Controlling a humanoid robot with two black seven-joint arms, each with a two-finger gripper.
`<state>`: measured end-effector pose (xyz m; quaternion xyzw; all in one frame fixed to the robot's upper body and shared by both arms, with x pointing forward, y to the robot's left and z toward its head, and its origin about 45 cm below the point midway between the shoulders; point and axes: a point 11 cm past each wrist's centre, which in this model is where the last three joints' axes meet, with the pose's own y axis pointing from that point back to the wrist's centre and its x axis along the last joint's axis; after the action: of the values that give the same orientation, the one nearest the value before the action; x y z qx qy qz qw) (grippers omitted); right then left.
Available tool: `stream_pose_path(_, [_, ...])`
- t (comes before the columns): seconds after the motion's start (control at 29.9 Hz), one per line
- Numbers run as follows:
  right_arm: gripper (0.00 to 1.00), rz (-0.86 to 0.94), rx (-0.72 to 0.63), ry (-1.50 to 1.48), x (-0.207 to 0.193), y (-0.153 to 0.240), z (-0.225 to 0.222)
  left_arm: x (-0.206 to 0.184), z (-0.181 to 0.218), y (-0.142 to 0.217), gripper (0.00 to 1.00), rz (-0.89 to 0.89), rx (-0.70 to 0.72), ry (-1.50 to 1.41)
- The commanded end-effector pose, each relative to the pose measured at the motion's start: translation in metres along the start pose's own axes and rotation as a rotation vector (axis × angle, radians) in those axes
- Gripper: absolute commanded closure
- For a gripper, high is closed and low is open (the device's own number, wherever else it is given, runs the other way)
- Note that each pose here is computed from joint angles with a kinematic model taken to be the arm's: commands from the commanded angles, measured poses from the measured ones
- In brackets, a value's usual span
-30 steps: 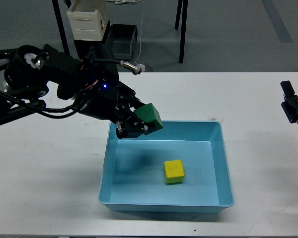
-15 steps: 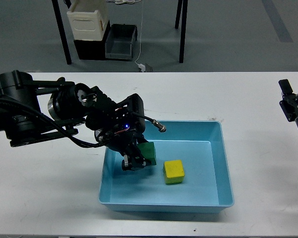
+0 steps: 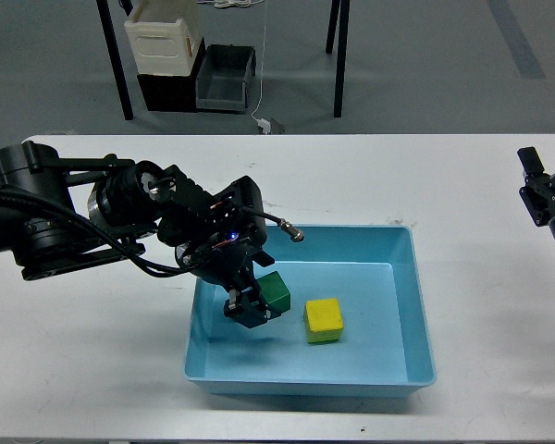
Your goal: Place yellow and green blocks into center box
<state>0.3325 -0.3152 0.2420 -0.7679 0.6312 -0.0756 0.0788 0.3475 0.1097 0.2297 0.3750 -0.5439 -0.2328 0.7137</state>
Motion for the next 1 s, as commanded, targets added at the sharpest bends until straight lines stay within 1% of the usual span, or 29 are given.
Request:
stream_pose_path(0.0, [0.00, -0.001, 0.018, -0.019, -0.005, -0.004, -0.003, 0.027, -0.003, 0.025, 0.00, 0.211, -0.091, 0.241])
stream_pose_path(0.13, [0.00, -0.004, 0.035, -0.044, -0.012, -0.011, -0.005, 0.045, -0.007, 0.046, 0.00, 0.441, -0.224, 0.508])
stream_pose_path(0.23, [0.00, -0.011, 0.057, -0.091, -0.025, -0.022, -0.008, 0.045, -0.029, 0.067, 0.00, 0.610, -0.255, 0.670])
stream_pose_path(0.3, [0.00, -0.018, 0.060, -0.115, -0.032, -0.031, -0.011, 0.048, -0.041, 0.085, 0.00, 0.764, -0.314, 0.786])
stream_pose_path(0.37, [0.00, -0.012, 0.040, -0.172, -0.034, -0.038, -0.013, 0.039, -0.051, 0.099, 0.00, 0.909, -0.379, 0.914])
stream_pose_path(0.43, [0.00, 0.004, 0.010, -0.311, -0.037, -0.043, -0.012, 0.027, -0.058, 0.110, 0.00, 1.020, -0.425, 1.008])
stream_pose_path(0.57, [0.00, 0.025, 0.003, -0.593, -0.031, -0.047, -0.016, 0.005, -0.067, 0.123, 0.00, 1.169, -0.487, 1.136])
stream_pose_path(0.67, [0.00, 0.014, 0.017, -0.741, -0.027, -0.047, -0.019, -0.012, -0.074, 0.128, 0.00, 1.286, -0.519, 1.240])
stream_pose_path(0.77, [0.00, -0.001, 0.034, -0.829, -0.028, -0.041, -0.017, -0.026, -0.078, 0.133, 0.00, 1.386, -0.624, 1.384])
stream_pose_path(0.9, [0.00, 0.020, 0.049, -0.952, -0.026, -0.019, -0.003, -0.069, -0.088, 0.138, 0.00, 1.576, -0.791, 1.670])
stream_pose_path(0.97, [0.00, 0.032, 0.051, -1.017, -0.029, -0.007, 0.005, -0.081, -0.089, 0.144, 0.00, 1.635, -0.864, 1.741])
